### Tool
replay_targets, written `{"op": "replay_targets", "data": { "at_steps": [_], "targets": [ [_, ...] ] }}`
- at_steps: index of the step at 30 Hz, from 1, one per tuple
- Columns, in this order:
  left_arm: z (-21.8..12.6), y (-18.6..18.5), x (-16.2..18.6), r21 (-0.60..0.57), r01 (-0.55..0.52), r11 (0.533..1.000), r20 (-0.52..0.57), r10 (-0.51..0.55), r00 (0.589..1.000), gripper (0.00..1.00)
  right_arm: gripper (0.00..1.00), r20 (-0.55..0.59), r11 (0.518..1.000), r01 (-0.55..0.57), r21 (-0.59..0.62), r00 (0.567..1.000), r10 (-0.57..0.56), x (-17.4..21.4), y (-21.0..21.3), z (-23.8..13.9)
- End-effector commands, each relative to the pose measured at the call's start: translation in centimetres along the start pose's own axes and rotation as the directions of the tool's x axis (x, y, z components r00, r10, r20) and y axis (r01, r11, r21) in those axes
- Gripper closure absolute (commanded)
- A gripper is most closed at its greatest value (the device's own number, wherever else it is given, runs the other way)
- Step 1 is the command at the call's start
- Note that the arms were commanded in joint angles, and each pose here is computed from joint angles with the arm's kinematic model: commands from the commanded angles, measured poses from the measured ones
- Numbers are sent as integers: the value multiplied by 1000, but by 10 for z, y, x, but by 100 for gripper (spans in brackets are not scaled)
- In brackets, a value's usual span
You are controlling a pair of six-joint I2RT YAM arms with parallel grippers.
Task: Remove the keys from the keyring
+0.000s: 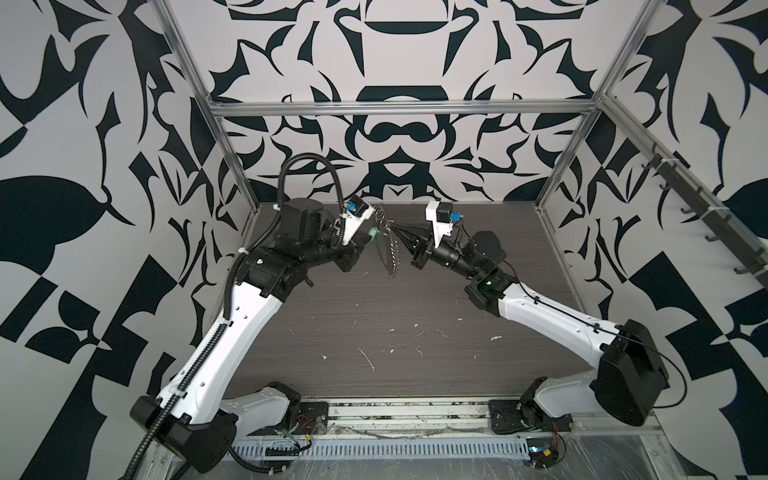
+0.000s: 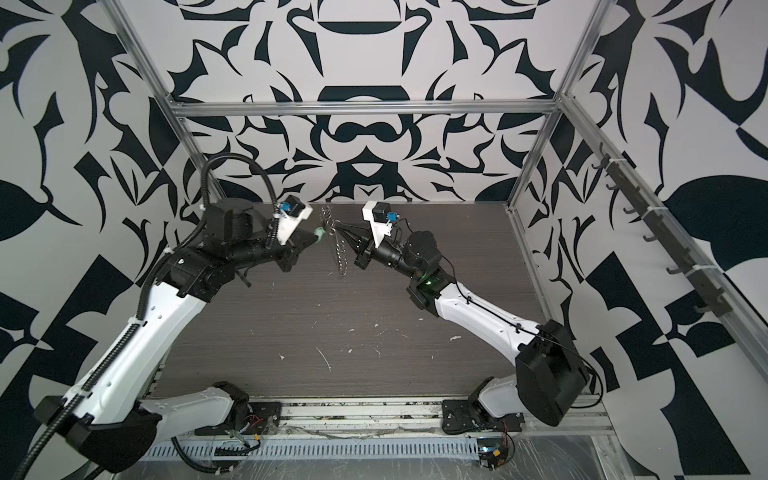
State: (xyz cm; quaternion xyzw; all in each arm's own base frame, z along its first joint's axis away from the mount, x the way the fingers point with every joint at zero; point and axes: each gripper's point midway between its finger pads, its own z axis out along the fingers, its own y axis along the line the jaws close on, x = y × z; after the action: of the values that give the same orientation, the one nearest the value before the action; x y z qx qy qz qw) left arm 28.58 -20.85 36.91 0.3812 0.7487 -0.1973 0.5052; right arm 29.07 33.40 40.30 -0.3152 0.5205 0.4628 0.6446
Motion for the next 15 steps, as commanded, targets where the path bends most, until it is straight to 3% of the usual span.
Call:
{"op": "replay_targets", "data": {
  "at_steps": [1, 15],
  "targets": [
    [-29, 8, -30, -85, 13, 996, 143, 0, 990, 100, 100, 137, 994, 108, -12, 985, -106, -58, 14, -17],
    [-34, -6, -24, -20, 11, 1000, 144, -8, 990, 100, 100, 135, 989, 143, -48, 982, -135, -70, 21, -24]
  ]
}}
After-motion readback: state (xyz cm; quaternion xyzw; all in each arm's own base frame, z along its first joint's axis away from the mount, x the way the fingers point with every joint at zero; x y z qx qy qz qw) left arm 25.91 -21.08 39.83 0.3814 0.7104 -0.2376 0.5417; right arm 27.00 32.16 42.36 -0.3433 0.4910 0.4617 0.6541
